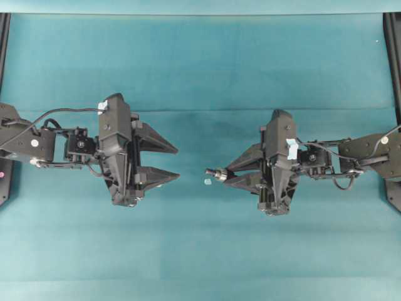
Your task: Insert the washer onto the shaft with both hands.
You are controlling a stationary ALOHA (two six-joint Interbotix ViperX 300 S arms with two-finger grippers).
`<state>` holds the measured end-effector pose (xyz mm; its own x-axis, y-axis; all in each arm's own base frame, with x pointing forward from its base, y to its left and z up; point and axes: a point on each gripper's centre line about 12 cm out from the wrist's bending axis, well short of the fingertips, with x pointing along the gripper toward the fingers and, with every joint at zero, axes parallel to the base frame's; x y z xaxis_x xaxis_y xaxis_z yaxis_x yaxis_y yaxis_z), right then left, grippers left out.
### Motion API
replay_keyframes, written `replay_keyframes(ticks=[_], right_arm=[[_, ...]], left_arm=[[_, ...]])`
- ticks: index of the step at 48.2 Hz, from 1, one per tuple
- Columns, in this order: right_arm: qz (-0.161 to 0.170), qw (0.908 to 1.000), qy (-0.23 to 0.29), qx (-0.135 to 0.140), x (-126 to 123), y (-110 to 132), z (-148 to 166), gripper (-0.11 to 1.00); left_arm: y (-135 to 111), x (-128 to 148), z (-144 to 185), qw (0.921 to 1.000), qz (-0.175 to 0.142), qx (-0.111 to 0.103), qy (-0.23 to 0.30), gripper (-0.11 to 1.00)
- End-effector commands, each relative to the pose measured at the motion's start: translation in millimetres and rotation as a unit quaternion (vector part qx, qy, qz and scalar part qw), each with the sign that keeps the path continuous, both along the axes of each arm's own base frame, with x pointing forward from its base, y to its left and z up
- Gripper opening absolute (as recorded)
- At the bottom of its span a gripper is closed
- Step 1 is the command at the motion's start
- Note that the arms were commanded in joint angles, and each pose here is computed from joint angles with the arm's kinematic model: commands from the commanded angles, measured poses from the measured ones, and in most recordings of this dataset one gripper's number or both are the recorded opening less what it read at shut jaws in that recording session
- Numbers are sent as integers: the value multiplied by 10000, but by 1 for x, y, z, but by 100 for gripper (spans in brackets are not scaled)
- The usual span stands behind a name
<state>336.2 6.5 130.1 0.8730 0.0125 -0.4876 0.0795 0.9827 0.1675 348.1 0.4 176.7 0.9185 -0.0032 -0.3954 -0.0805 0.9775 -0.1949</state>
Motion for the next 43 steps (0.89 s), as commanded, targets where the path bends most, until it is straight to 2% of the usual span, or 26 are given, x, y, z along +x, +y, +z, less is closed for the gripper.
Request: replay_keyframes(ticks=[1,43], right_arm=[[22,9999,-154,-24,4,1,8,0],[20,9999,-169,-28,6,0,9,0]], left_arm=[[-1,2,7,9999,-10,-2,-123,74],[-1,2,4,10000,-17,12,-8,74]])
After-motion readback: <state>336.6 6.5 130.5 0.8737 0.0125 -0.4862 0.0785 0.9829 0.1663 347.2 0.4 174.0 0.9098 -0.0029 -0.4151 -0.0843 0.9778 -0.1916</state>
